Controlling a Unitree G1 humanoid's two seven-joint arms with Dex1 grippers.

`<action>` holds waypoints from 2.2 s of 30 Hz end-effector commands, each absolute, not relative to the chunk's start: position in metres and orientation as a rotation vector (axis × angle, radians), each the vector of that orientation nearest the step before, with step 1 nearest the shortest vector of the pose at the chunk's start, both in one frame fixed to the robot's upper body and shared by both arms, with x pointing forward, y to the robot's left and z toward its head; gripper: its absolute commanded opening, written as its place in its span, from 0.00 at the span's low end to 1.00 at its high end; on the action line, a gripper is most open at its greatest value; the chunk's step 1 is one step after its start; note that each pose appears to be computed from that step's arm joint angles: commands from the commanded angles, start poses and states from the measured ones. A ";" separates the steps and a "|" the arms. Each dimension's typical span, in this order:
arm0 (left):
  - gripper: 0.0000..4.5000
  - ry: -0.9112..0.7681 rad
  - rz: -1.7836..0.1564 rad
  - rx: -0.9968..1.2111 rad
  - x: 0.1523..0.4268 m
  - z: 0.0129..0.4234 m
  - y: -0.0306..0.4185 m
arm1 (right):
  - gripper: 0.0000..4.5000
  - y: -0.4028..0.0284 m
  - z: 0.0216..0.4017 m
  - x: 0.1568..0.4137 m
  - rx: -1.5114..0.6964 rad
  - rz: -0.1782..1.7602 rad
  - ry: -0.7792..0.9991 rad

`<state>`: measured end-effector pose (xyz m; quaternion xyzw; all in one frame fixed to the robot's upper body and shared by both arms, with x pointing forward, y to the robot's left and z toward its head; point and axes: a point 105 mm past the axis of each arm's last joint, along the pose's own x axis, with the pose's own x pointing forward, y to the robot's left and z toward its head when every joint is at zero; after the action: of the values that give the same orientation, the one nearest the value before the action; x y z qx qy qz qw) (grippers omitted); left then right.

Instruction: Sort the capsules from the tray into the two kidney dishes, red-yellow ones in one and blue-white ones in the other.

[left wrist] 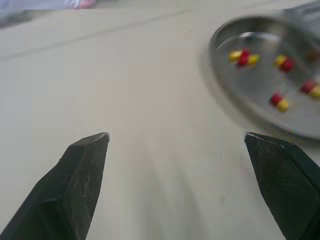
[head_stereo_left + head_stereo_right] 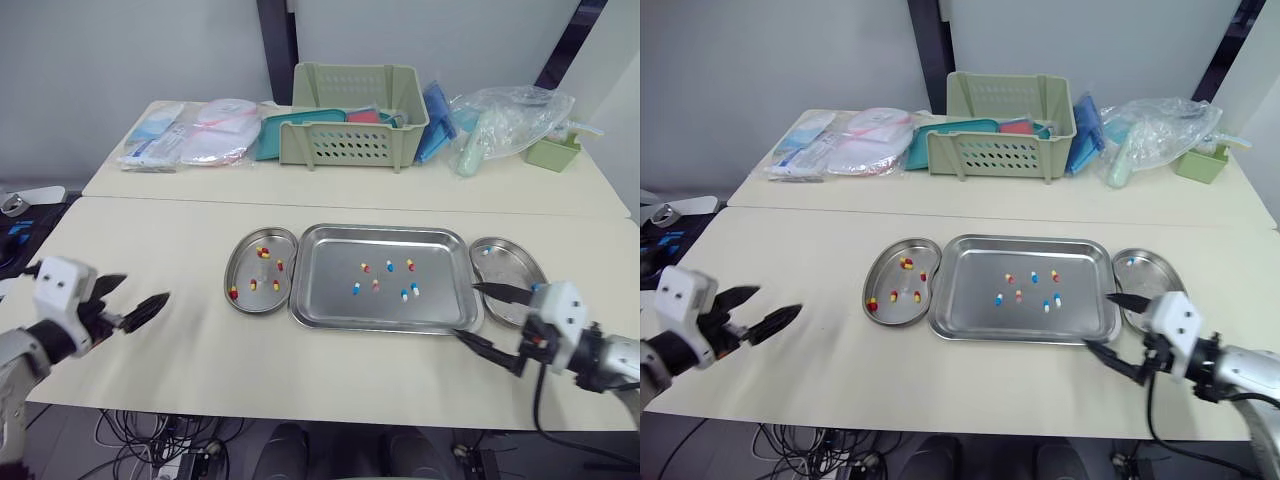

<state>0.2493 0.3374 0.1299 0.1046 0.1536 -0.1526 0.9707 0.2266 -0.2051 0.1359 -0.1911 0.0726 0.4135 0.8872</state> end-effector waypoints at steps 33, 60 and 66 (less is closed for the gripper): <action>1.00 0.203 -0.882 0.157 0.198 0.097 0.215 | 1.00 -0.384 0.125 0.193 -0.535 0.522 0.503; 1.00 -0.026 -1.030 0.129 0.225 0.102 0.147 | 1.00 -0.162 0.149 0.211 -0.416 1.052 0.232; 1.00 -0.030 -1.016 0.124 0.225 0.100 0.146 | 0.85 -0.114 0.146 0.249 -0.439 1.064 0.155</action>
<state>0.2259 0.1494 0.0927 0.0502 0.0040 -0.4819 0.8748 0.2427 -0.1200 0.1468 -0.1950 0.0775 0.5107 0.8337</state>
